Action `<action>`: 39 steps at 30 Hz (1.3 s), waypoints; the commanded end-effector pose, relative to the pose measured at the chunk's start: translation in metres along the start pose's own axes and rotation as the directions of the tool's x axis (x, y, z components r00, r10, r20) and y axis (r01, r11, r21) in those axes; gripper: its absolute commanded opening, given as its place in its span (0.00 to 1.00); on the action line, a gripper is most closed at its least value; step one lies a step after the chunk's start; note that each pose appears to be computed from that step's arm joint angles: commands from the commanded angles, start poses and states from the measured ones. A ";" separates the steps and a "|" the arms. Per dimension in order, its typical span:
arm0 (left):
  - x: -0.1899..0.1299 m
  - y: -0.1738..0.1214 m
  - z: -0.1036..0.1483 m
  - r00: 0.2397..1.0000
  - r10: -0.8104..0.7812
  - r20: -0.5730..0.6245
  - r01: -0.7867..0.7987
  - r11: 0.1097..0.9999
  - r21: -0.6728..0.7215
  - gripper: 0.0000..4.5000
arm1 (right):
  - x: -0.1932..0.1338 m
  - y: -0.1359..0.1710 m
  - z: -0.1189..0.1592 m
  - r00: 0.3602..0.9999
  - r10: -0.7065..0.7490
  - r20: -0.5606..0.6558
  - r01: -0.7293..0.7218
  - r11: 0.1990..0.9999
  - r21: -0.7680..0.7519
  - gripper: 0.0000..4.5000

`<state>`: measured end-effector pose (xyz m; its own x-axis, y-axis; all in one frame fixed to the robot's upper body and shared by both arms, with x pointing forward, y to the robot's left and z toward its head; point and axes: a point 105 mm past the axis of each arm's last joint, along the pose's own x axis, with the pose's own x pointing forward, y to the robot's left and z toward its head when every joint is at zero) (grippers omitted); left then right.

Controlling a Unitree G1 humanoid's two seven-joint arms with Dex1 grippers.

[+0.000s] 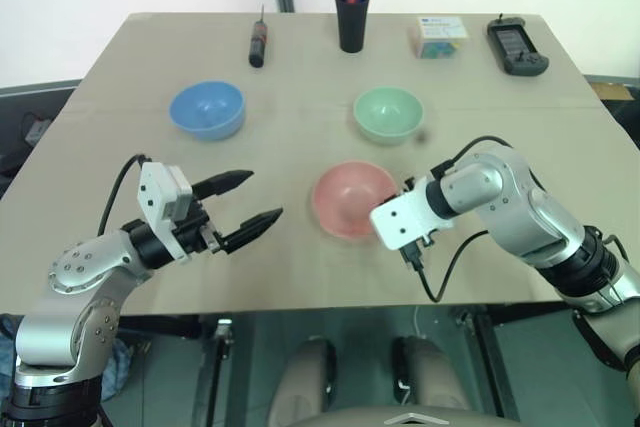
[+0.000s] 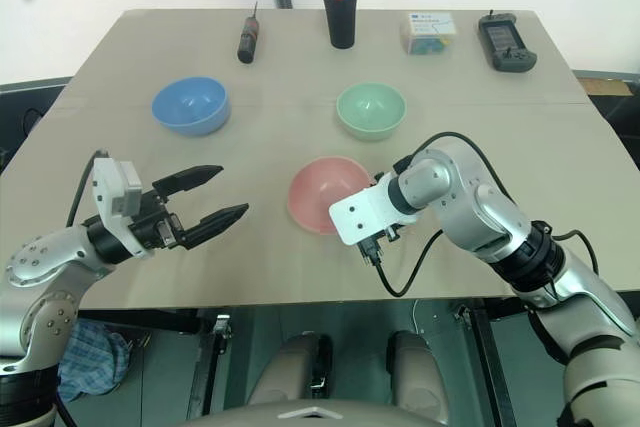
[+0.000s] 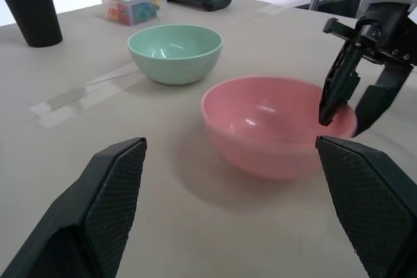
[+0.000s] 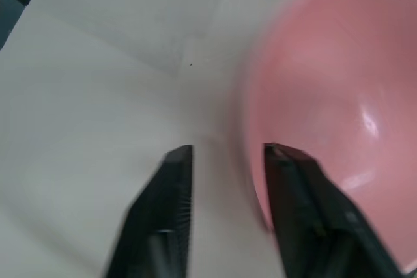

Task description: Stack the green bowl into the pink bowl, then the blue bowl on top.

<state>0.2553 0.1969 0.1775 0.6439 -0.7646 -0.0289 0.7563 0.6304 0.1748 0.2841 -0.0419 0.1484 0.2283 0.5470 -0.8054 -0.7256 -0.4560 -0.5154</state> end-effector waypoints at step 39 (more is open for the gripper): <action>0.018 0.048 0.032 0.956 0.219 0.196 -0.236 0.970 0.065 0.98 | 0.001 -0.115 -0.114 0.906 -0.336 -0.259 0.376 0.918 0.127 0.42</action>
<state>0.3013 0.2108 0.2098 0.7714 -0.6107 0.1791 0.5757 0.7895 0.2125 0.4395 -0.0741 0.1596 0.5976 0.4506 -0.6633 -0.6996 -0.1113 -0.7059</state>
